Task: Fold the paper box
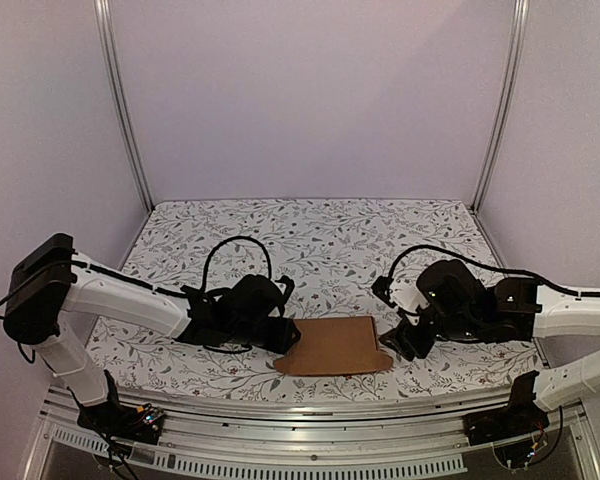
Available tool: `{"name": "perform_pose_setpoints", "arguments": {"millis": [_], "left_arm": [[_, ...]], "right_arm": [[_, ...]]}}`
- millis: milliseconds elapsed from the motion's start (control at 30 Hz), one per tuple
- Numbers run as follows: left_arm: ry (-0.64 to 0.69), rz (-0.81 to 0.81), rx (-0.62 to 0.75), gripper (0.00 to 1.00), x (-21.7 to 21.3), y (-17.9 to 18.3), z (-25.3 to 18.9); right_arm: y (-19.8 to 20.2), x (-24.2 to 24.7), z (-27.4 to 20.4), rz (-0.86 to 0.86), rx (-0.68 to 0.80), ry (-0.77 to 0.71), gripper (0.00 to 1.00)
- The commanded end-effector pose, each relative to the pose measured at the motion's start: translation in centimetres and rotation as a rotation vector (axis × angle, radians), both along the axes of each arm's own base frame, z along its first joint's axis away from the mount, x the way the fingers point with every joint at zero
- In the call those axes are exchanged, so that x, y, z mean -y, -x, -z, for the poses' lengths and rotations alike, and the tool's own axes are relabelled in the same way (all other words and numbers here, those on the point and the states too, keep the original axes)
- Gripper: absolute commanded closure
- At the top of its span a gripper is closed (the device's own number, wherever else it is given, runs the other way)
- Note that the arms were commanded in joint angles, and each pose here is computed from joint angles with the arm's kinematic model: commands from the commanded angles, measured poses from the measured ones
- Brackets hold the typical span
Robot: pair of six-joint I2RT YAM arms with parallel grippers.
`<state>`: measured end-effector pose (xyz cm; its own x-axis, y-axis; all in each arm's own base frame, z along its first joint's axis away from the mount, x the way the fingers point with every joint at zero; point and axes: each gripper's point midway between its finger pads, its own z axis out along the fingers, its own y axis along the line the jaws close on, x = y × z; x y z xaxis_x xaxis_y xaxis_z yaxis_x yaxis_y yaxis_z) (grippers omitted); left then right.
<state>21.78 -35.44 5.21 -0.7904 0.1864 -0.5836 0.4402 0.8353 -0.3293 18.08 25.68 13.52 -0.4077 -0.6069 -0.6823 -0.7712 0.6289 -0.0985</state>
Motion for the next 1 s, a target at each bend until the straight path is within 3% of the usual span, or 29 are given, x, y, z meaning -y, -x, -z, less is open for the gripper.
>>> {"name": "perform_pose_setpoints", "arguments": {"millis": [0, 400, 767, 967], "left_arm": [[-0.13, 0.008, -0.06, 0.71, -3.0, 1.3, 3.6], [-0.116, 0.021, -0.051, 0.72, -2.8, 1.5, 3.4], [-0.115, 0.027, -0.047, 0.72, -2.6, 1.5, 3.4], [-0.117, 0.027, -0.049, 0.72, -2.7, 1.6, 3.5]], "right_arm": [[-2.1, -0.3, -0.2, 0.114, -0.028, 0.009, 0.33], [-3.8, -0.3, 5.5, 0.451, -0.347, -0.05, 0.45], [-3.5, -1.1, 8.5, 0.558, -0.539, -0.162, 0.56], [-3.2, -0.8, 9.4, 0.581, -0.566, -0.178, 0.64]]}}
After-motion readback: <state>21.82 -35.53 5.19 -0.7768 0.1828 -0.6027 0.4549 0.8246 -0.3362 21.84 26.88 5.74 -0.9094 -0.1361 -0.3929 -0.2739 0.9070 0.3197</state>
